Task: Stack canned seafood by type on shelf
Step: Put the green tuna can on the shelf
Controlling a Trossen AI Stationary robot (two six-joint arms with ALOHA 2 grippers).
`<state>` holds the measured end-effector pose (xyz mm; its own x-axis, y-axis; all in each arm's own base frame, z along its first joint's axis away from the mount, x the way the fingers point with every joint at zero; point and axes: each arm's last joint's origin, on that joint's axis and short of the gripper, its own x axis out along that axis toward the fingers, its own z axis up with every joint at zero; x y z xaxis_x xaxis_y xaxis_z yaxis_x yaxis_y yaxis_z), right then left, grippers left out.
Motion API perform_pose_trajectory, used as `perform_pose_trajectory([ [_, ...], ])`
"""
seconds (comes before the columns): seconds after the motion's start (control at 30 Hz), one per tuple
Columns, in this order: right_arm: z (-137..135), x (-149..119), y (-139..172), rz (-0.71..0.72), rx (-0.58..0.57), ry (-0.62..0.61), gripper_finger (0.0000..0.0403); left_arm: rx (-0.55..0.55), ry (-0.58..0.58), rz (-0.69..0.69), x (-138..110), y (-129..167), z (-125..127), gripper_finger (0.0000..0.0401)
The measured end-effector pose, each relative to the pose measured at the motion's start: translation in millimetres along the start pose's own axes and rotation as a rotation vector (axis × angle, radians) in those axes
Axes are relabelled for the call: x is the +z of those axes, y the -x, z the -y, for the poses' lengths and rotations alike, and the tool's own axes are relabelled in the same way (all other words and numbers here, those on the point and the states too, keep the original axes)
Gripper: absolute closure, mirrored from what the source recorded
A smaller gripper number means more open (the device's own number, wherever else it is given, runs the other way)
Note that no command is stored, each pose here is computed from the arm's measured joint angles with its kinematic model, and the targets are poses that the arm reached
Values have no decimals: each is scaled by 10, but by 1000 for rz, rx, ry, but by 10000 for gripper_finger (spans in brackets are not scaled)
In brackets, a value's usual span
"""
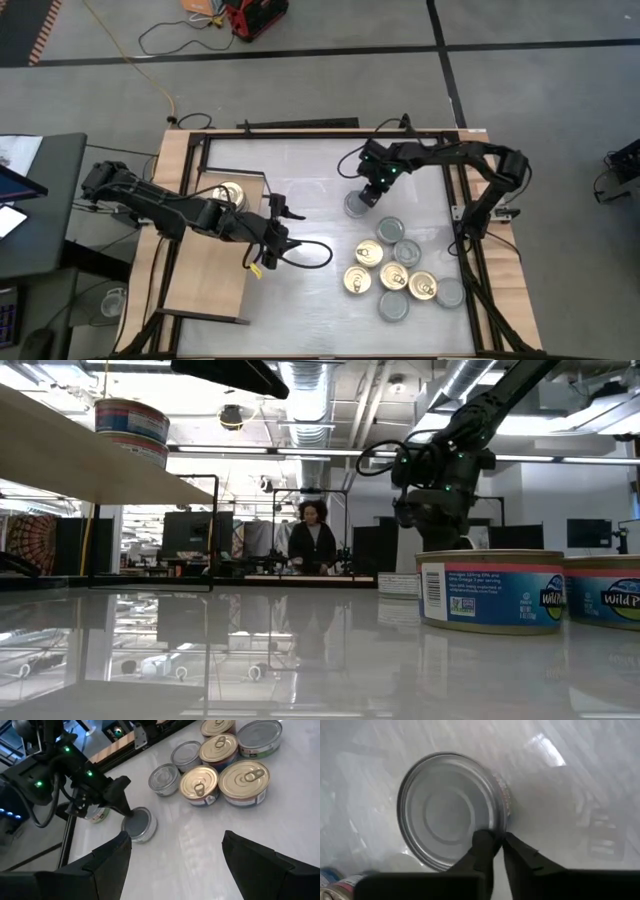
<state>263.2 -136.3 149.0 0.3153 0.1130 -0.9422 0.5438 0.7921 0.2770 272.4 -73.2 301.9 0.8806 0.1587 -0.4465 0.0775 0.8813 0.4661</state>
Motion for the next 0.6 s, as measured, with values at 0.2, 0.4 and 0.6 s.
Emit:
perform_pose_trajectory([
  [0.2,90,-56,171,13,-69,-30,384,-4,-7,-13,-13,0,3,102],
  [0.4,196,-81,240,9,-170,-55,367,-1,-10,-14,-14,0,3,102],
  [0.6,189,-90,479,111,-258,-37,312,0,-10,-19,-18,0,3,102],
])
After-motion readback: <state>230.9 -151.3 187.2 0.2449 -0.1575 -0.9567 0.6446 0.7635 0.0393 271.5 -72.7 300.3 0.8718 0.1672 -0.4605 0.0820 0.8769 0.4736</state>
